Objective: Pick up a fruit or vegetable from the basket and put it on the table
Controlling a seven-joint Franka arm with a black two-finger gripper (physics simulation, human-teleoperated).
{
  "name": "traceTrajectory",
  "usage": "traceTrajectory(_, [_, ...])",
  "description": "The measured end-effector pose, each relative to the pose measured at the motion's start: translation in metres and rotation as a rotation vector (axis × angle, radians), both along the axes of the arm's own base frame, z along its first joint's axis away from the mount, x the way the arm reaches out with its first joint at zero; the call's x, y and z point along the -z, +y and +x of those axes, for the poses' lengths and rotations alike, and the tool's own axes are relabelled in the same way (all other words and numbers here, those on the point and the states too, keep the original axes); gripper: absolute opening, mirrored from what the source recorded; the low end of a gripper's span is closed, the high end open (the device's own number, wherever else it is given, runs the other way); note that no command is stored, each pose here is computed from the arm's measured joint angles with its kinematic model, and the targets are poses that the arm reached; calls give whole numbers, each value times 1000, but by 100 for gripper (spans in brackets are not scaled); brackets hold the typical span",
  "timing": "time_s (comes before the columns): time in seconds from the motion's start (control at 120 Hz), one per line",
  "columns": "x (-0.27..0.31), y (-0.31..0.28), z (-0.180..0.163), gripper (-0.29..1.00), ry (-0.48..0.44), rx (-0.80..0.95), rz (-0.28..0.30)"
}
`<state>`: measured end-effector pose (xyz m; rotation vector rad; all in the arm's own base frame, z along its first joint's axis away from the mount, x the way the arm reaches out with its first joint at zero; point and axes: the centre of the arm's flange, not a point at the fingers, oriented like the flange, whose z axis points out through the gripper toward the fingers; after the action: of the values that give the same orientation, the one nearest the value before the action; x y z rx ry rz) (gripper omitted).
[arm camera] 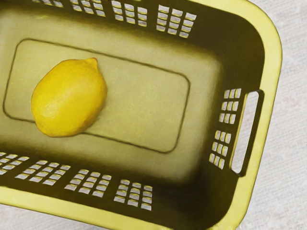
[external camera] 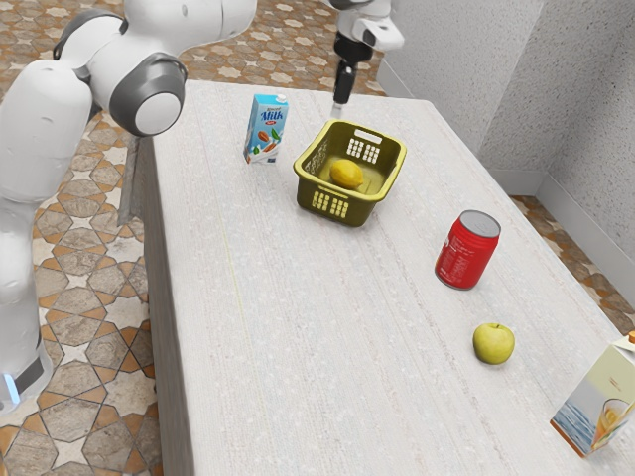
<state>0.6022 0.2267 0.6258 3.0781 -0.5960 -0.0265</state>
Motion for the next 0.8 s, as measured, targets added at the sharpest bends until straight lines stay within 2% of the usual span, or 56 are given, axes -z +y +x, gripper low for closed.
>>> traceTrajectory(0.233, [0, 0, -1, 70, 3, 192, -13])
traceTrajectory(0.542, [-9, -1, -5, 70, -10, 357, -14])
traceTrajectory(0.583, [-71, -8, -31, 70, -111, 382, 28])
traceTrajectory(0.633, [-154, -21, -83, 70, -254, 413, 79])
traceTrajectory(0.675, [-197, -31, -118, 70, -332, 439, 103])
traceTrajectory(0.733, [-225, -40, -147, 70, -380, 471, 115])
traceTrajectory(0.8, [-234, -42, -159, 70, -388, 487, 118])
